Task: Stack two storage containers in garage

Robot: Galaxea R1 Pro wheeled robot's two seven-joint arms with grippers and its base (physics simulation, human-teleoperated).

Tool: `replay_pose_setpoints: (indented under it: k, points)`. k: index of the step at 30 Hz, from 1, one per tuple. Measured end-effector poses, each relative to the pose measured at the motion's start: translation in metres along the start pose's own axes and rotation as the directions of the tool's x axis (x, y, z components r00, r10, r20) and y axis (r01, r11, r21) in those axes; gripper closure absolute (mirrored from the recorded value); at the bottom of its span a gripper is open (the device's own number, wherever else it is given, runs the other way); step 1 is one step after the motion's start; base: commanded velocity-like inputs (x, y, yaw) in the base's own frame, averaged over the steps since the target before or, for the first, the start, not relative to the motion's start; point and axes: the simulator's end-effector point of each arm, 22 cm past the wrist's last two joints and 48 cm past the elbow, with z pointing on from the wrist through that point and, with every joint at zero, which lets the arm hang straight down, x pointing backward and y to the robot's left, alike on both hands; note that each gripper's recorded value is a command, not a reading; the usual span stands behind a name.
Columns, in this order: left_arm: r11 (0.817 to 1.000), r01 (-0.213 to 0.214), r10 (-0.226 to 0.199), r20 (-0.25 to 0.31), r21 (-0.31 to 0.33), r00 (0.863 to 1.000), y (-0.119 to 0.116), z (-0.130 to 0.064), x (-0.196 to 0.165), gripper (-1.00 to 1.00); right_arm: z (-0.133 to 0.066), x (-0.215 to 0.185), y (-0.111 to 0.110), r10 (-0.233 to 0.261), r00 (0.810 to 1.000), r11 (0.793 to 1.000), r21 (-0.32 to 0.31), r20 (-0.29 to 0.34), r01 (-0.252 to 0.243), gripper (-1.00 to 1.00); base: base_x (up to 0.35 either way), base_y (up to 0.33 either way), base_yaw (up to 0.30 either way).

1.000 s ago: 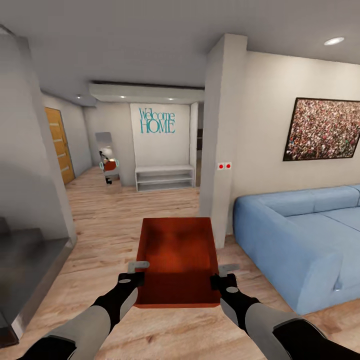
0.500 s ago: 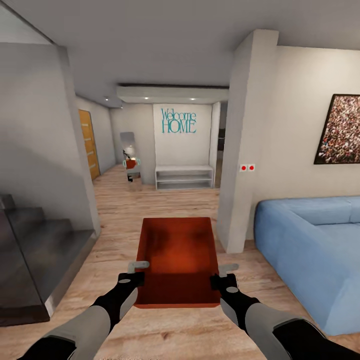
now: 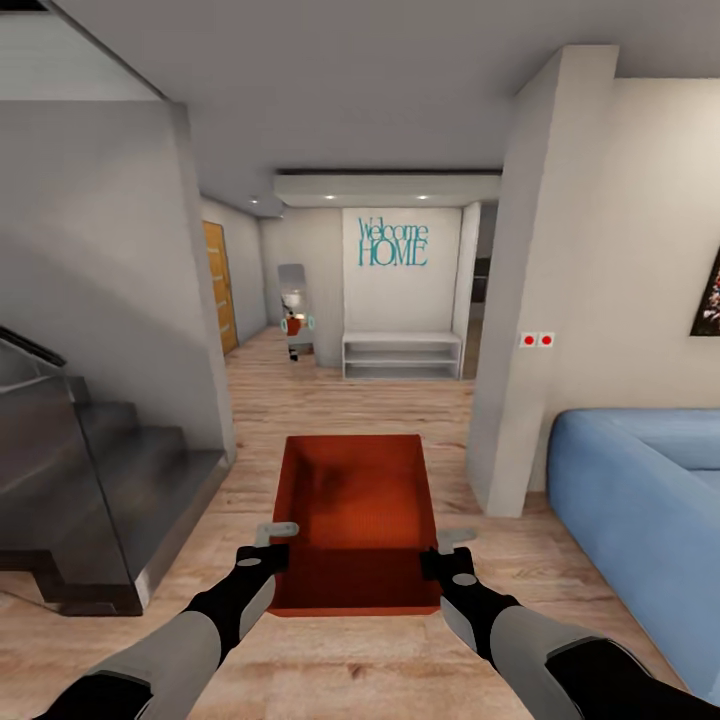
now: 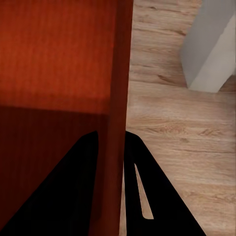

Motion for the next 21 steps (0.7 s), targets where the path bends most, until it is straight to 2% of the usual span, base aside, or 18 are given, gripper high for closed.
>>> replay_pose_setpoints:
  k: [21]
  points:
    - [1.000, -0.001, 0.001, -0.001, 0.001, 1.000, -0.0006, -0.0004, 0.0011, 1.00, -0.0003, 0.0005, -0.0006, -0.002, 1.000, 1.000, -0.001, -0.002, 0.002, 1.00, 0.309, 0.000, 0.003]
